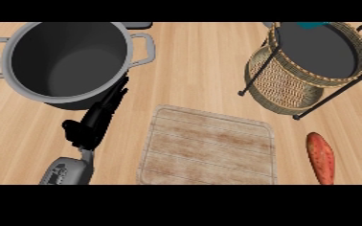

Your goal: Pick the cupcake from the cutting board and place it in the tiered basket

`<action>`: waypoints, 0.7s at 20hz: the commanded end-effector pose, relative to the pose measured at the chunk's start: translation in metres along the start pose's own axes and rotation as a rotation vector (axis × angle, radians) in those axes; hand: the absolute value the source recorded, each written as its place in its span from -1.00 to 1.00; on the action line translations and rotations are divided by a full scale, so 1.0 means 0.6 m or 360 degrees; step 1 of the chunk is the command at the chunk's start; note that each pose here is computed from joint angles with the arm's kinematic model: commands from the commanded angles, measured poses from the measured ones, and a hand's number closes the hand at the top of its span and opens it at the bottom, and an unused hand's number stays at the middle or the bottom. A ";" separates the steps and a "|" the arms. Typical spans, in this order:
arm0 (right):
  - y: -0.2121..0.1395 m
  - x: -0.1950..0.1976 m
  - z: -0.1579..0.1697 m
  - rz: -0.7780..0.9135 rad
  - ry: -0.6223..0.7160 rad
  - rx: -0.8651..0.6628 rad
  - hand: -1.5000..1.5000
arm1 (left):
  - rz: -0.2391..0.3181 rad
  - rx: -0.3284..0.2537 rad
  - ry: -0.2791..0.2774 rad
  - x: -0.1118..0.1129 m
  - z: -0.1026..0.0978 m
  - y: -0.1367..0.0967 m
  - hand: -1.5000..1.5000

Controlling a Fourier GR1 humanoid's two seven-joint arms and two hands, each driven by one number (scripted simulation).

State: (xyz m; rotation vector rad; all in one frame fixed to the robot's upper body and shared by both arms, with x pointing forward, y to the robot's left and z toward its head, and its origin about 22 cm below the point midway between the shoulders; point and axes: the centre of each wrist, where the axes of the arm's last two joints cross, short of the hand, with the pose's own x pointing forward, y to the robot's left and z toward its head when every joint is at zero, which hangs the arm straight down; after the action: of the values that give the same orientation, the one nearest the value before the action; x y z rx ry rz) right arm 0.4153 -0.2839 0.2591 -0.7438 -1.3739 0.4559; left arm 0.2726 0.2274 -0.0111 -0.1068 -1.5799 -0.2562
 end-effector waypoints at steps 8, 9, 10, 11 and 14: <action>0.059 0.021 -0.037 -0.0503 0.0398 0.0319 1.00 | -0.0021 0.0037 0.0081 -0.008 -0.004 0.018 0.00; 0.067 0.021 -0.028 -0.0551 0.0411 0.0358 -1.00 | 0.0008 0.0039 0.0090 -0.002 0.003 0.014 0.00; 0.050 0.003 -0.033 -0.0597 0.0438 0.0356 -1.00 | 0.0010 0.0037 0.0078 -0.002 0.010 -0.007 0.00; 0.053 0.015 -0.037 -0.0662 0.0434 0.0379 -1.00 | -0.0009 0.0045 0.0082 -0.026 0.014 0.013 0.00; 0.040 -0.002 -0.030 -0.0784 0.0411 0.0320 -1.00 | 0.0022 0.0068 0.0092 -0.026 0.017 0.019 0.00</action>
State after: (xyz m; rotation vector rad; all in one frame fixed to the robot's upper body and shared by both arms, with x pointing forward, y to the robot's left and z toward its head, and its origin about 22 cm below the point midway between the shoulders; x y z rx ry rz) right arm 0.4353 -0.2730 0.2468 -0.3681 -1.2078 0.1679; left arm 0.2677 0.2344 -0.0203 -0.0802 -1.5367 -0.2287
